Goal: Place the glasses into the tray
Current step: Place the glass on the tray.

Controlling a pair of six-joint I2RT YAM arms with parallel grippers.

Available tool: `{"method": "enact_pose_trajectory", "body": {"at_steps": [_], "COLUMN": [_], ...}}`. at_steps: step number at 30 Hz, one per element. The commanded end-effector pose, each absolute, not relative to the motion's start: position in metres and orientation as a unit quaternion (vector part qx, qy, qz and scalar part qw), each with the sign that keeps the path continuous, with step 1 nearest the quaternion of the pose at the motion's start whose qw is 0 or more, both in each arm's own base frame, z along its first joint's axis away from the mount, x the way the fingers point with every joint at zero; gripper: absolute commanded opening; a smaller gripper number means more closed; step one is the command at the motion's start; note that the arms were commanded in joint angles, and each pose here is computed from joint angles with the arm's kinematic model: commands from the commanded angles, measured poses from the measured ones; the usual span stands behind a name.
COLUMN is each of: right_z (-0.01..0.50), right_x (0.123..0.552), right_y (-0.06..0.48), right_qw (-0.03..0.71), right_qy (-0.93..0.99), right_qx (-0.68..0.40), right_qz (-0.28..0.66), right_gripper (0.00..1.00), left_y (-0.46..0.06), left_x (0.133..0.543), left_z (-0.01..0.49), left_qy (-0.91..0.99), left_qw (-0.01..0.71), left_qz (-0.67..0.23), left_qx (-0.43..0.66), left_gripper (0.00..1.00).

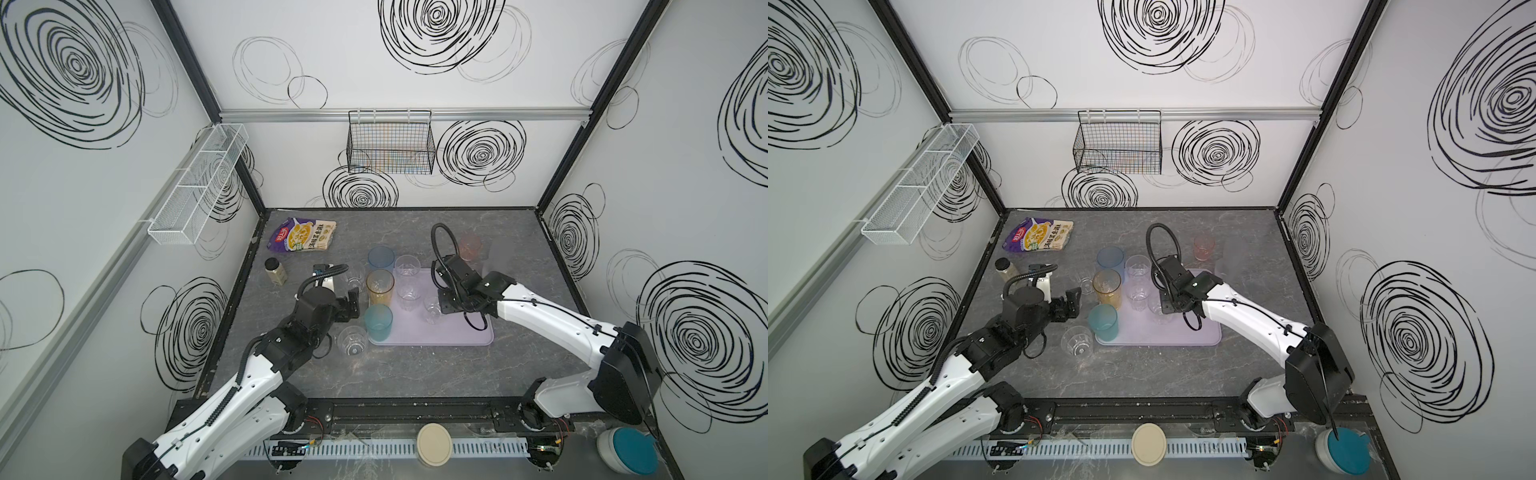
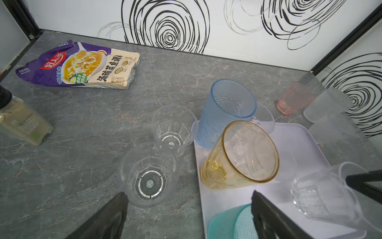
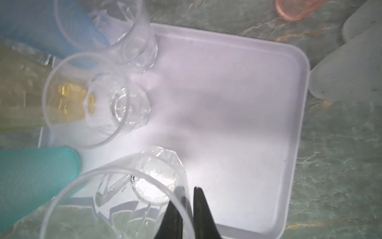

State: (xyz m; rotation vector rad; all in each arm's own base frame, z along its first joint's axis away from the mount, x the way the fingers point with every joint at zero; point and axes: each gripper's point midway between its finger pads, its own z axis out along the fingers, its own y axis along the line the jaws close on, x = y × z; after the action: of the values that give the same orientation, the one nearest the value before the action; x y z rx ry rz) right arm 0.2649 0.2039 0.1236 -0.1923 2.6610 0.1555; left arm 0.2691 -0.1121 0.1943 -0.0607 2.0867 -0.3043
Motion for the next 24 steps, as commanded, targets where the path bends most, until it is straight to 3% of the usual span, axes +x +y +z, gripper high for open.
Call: {"method": "enact_pose_trajectory", "body": {"at_steps": [1, 10, 24], "right_z": [0.111, 0.091, 0.078], "right_x": [0.251, 0.240, 0.247], "right_y": [0.217, 0.257, 0.262], "right_qw": [0.219, 0.202, 0.203], "right_qy": [0.973, 0.973, 0.974], "right_qx": [-0.057, -0.088, -0.091], "right_qz": [0.052, 0.064, 0.051], "right_gripper": [0.06, 0.06, 0.06], "left_y": [-0.116, -0.128, -0.128], "left_x": [0.268, 0.263, 0.263], "left_z": [0.194, 0.183, 0.183], "left_qy": [0.856, 0.860, 0.859], "left_qw": [0.499, 0.495, 0.498], "left_qz": [-0.128, -0.123, -0.119], "left_qx": [-0.031, -0.019, -0.014], "left_gripper": [0.96, 0.96, 0.96]}}
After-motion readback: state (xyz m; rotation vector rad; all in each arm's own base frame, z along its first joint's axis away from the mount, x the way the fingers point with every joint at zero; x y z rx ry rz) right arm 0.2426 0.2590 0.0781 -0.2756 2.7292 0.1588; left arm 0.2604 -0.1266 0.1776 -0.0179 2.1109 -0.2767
